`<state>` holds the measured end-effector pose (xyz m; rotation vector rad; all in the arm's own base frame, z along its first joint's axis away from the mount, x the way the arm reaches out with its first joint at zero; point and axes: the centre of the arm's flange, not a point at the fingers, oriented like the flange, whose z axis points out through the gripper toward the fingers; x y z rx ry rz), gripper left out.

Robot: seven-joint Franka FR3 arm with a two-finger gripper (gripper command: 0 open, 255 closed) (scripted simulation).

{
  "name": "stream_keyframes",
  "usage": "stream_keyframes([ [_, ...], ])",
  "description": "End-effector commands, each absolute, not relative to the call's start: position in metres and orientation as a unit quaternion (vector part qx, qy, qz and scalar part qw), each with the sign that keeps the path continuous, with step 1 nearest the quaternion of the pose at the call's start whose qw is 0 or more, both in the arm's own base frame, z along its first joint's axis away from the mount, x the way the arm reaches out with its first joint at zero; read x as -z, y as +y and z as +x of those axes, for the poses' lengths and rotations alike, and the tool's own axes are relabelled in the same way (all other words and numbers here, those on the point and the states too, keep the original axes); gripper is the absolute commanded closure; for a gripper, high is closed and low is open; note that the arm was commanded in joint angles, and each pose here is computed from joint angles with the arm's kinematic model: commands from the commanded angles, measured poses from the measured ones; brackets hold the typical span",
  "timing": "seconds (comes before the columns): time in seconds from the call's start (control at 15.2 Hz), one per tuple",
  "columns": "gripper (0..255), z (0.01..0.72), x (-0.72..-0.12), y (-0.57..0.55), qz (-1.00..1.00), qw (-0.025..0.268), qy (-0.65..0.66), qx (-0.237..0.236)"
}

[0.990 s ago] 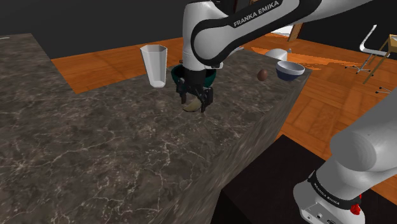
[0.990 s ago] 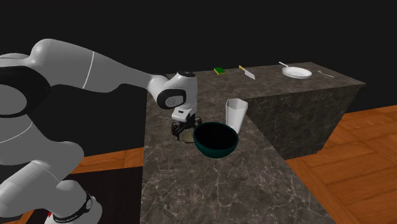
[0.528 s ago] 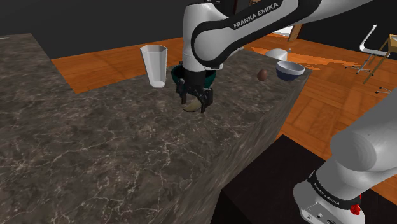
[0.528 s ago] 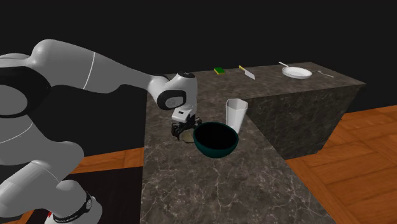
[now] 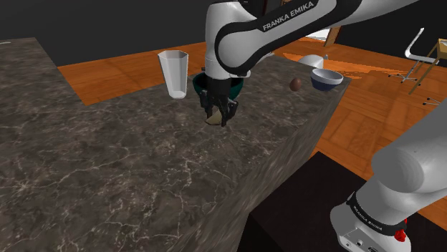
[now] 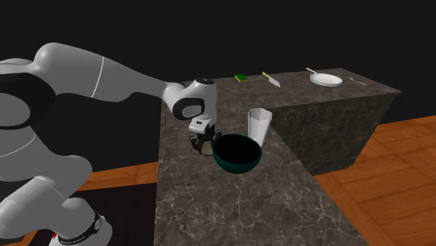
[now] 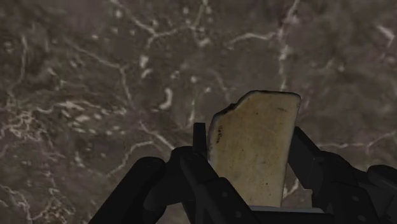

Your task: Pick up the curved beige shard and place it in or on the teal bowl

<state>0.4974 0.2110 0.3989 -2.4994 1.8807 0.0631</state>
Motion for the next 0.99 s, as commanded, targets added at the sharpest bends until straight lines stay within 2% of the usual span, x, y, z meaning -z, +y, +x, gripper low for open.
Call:
stream_keyframes([
  [0.0,255,0.496,-0.395,0.212,-0.8,0.003,0.6,-0.024],
  [0.92,255,0.496,-0.464,0.21,-0.8,0.003,0.6,-0.024],
])
